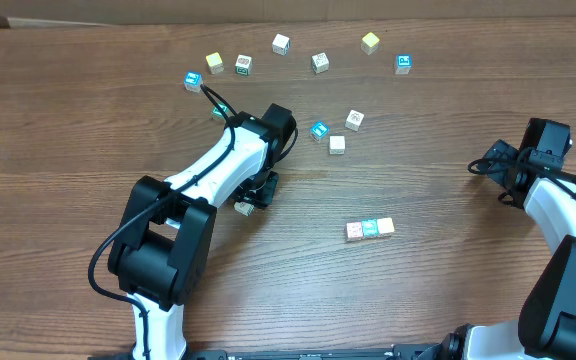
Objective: Form a horizontal line
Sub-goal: 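Lower the grape block toward the left end of the row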
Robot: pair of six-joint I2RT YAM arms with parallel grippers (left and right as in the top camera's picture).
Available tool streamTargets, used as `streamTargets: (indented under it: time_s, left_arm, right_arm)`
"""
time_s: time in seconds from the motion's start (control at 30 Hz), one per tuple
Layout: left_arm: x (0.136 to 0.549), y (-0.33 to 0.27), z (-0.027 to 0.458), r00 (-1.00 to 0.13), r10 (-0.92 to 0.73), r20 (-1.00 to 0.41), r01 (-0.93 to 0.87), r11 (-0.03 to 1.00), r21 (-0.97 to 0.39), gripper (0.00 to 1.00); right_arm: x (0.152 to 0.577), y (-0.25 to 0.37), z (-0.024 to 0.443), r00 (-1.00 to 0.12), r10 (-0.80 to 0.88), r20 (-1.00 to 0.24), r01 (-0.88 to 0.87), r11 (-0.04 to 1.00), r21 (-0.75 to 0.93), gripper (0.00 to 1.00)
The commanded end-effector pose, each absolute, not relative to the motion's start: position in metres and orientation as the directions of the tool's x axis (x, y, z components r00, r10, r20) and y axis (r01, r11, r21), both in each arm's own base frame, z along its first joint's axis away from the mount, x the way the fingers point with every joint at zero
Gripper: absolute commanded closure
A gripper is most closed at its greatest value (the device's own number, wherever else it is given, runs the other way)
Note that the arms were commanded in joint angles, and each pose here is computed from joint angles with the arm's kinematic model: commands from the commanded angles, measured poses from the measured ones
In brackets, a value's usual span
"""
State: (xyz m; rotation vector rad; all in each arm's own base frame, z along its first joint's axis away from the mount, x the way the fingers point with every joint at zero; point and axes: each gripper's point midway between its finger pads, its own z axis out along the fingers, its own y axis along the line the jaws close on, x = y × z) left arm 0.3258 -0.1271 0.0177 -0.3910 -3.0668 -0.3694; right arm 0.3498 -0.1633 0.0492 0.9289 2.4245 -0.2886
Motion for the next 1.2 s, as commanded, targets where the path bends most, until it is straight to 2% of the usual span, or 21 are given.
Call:
streamTargets:
  time_s: [0.0, 0.07, 0.33, 0.6, 0.7, 0.77, 0.87, 1.03, 1.17]
  left_arm:
    - [0.32, -0.129, 0.013, -0.96, 0.266, 0.091, 0.279, 0.937, 0.209, 0.53]
    - [0.319, -0.128, 0.013, -0.959, 0.266, 0.097, 0.281, 0.936, 0.21, 0.55]
    - [0.308, -0.138, 0.011, -0.93, 0.339, 0.144, 0.357, 0.926, 0.121, 0.51]
    - [0.307, -0.134, 0.012, -0.93, 0.334, 0.153, 0.353, 0.928, 0.12, 0.72]
    - [0.306, -0.139, 0.011, -0.929, 0.336, 0.153, 0.352, 0.932, 0.092, 0.72]
    - [0.302, -0.148, 0.011, -0.918, 0.365, 0.157, 0.374, 0.927, 0.03, 0.69]
    - [0.291, -0.172, 0.012, -0.881, 0.447, 0.156, 0.429, 0.893, -0.138, 0.67]
    - [0.28, -0.218, 0.028, -0.841, 0.537, 0.064, 0.453, 0.763, -0.461, 0.62]
    - [0.289, -0.227, 0.033, -0.857, 0.516, 0.014, 0.431, 0.729, -0.532, 0.61]
  right_arm:
    - [0.352, -0.166, 0.052, -0.619, 0.56, -0.552, 0.675, 0.738, -0.008, 0.0]
    - [0.352, -0.166, 0.052, -0.618, 0.56, -0.552, 0.675, 0.738, -0.008, 0.0]
    - [0.352, -0.166, 0.052, -0.619, 0.56, -0.552, 0.675, 0.738, -0.008, 0.0]
    - [0.352, -0.166, 0.052, -0.618, 0.56, -0.552, 0.675, 0.738, -0.008, 0.0]
    - [0.352, -0.166, 0.052, -0.618, 0.56, -0.552, 0.675, 0.738, -0.008, 0.0]
    - [0.352, -0.166, 0.052, -0.618, 0.56, -0.552, 0.675, 0.738, -0.008, 0.0]
    - [0.352, -0.166, 0.052, -0.618, 0.56, -0.552, 0.675, 0.738, -0.008, 0.0]
    - [0.352, -0.166, 0.052, -0.619, 0.56, -0.552, 0.675, 0.738, -0.008, 0.0]
    - [0.352, -0.166, 0.052, -0.619, 0.56, -0.551, 0.675, 0.738, -0.008, 0.0]
